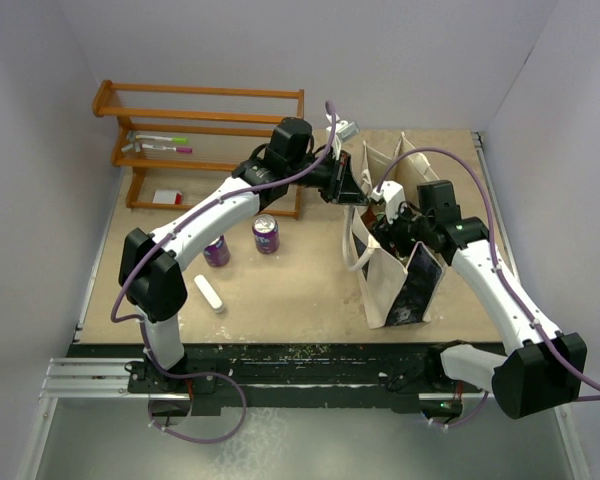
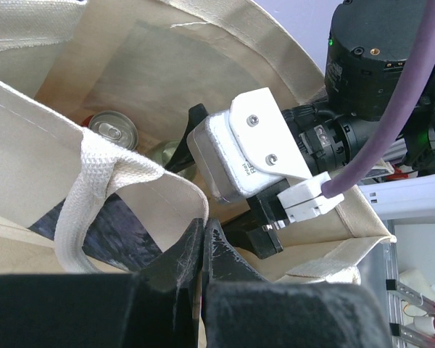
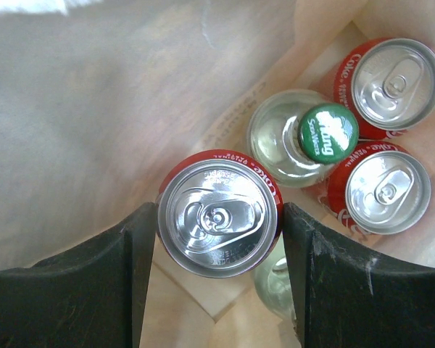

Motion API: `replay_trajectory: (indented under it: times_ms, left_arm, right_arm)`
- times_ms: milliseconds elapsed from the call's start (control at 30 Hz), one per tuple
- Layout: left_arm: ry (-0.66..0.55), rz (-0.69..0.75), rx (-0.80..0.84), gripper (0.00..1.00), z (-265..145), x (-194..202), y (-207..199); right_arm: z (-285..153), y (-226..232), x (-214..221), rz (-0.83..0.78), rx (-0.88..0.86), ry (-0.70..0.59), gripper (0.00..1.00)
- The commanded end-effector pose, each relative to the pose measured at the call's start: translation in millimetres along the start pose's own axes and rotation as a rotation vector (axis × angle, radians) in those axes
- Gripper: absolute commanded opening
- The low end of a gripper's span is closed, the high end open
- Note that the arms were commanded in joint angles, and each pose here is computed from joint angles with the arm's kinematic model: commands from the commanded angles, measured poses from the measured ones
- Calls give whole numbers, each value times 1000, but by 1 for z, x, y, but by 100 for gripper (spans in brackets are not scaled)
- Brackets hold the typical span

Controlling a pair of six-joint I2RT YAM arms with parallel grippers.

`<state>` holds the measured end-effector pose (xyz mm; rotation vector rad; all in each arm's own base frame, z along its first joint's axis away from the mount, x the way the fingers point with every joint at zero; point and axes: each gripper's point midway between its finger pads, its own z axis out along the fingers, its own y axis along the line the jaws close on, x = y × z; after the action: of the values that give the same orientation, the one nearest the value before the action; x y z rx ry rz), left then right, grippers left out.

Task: Place the beverage into the canvas bag
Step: Place the drink in the canvas bag.

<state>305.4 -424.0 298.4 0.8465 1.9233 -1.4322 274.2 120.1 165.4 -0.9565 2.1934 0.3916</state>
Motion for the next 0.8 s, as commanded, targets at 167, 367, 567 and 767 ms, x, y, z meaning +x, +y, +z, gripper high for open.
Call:
replay_trajectory:
  times_ms: [167,367,567,767]
  left_arm:
    - [-15,20,5,0,-8,-5,-8]
    - [-17,25,7,0,-9,-6,-9]
    - [-17,26,12,0,-9,-6,-10]
    - [-18,29,15,0,-10,-6,-10]
  right_arm:
    - [-35,-28,-70,-61,159,-212,0]
    - [-35,-34,-64,-55,197,-196,0]
    - [-45,-44,-70,-50,268,-219,0]
    - [-29,-40,-62,-80,201,-164,0]
